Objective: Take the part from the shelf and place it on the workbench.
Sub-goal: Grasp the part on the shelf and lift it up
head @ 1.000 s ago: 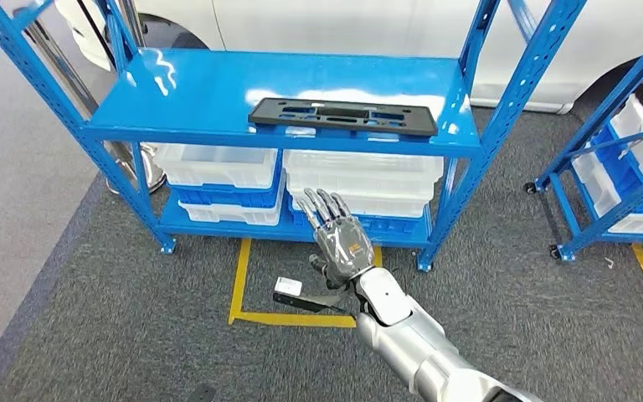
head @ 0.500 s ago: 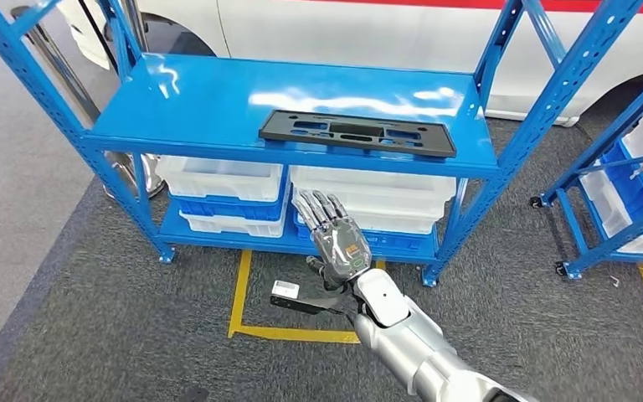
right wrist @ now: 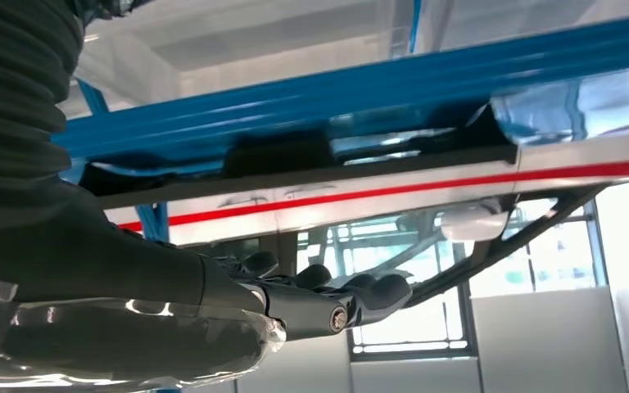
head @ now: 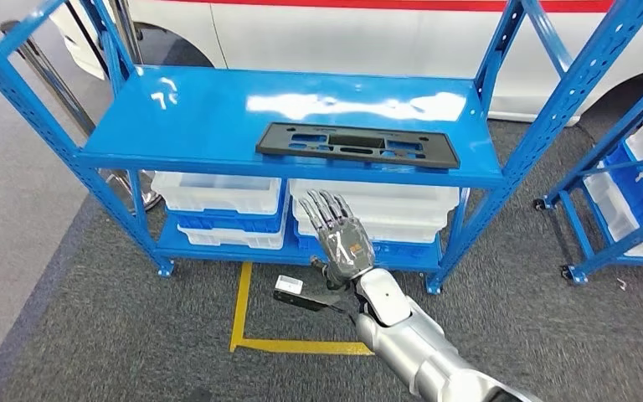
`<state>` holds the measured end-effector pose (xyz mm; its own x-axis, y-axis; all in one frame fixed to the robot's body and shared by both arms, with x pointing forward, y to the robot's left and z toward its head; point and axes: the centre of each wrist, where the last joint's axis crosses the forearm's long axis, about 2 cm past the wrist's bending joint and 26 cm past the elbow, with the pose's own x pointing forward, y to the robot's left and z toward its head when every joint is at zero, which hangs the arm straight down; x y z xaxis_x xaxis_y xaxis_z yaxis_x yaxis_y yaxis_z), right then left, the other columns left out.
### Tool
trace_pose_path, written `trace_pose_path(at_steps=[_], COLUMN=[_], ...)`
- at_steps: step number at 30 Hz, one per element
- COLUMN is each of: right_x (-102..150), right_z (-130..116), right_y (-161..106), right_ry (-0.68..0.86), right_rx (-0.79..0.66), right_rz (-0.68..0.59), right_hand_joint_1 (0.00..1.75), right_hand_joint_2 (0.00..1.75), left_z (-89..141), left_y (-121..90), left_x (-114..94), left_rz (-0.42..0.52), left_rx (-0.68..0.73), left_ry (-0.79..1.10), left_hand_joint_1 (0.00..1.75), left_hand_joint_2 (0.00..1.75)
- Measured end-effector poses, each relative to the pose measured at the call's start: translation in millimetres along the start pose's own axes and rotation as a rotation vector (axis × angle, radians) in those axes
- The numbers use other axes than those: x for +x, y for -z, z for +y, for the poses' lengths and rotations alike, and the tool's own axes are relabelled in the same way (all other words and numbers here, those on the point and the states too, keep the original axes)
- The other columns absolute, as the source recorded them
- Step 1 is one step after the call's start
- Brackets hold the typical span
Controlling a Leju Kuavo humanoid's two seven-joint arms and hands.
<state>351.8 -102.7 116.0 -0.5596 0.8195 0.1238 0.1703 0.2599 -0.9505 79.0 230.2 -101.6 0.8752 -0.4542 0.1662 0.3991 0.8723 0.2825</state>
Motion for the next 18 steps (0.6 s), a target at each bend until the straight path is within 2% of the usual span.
trace_pose_path(at_steps=[10, 18], right_x=[-16, -28], right_z=[0, -2], right_y=[-6, -8], right_ry=[-0.051, -0.084], right_rx=[-0.031, -0.038], right_rz=[0.113, 0.151], right_hand_joint_1=[0.00, 0.00], right_hand_joint_2=[1.75, 1.75], left_z=[-1, -3], left_y=[0, -1], left_x=[-3, -3], left_rz=[0.012, 0.014], left_rx=[0.001, -0.003], left_ry=[0.010, 0.008], left_hand_joint_1=[0.00, 0.00], left_hand_joint_2=[0.00, 0.00])
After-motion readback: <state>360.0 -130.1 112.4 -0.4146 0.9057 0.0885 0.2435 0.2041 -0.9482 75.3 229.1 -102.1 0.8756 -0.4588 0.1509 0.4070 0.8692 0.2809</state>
